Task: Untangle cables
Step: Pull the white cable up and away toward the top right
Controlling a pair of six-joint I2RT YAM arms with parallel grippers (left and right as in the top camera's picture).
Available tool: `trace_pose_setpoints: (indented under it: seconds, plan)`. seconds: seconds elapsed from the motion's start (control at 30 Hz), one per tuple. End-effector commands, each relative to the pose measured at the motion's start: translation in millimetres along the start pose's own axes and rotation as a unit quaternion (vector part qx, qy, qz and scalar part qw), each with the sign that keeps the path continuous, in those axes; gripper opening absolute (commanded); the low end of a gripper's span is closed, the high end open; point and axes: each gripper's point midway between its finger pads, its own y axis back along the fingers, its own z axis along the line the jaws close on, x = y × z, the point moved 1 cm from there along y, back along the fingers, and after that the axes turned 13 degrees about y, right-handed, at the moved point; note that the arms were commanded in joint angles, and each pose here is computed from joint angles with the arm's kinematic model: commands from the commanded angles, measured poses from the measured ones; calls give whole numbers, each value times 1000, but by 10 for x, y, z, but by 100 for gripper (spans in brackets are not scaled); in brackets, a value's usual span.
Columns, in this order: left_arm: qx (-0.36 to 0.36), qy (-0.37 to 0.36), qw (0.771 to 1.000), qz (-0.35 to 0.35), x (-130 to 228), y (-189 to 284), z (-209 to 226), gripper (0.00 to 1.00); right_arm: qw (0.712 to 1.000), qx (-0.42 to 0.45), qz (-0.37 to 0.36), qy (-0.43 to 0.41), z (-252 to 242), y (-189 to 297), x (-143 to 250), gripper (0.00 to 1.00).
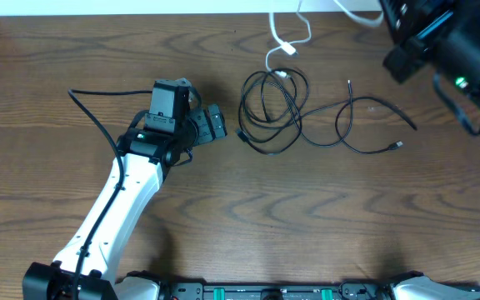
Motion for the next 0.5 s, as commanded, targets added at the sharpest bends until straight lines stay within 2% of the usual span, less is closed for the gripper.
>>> trace_pose_setpoints:
  seconds: [0.0,0.07,0.1,0.33,0.43,0.47]
  plan:
    - [4,-1,1000,-3,-9,31,-17,100,985,92,140,-37,-288,-119,678,1]
    - [4,-1,1000,-3,-9,31,-17,100,970,122,205,-53,-350,-71,982,1]
    - [4,-1,1000,-3,-9,31,-17,100,954,166,243,-48,-470,10,1139,1]
    - [4,-1,1000,-3,-9,31,-17,100,872,419,250,-42,-1100,698,1020,1]
    - [4,-1,1000,-3,-9,31,-17,100,820,515,248,-34,-1273,1064,940,1]
    - [4,-1,1000,-3,-9,31,-17,100,793,558,244,-36,-1339,1220,914,1]
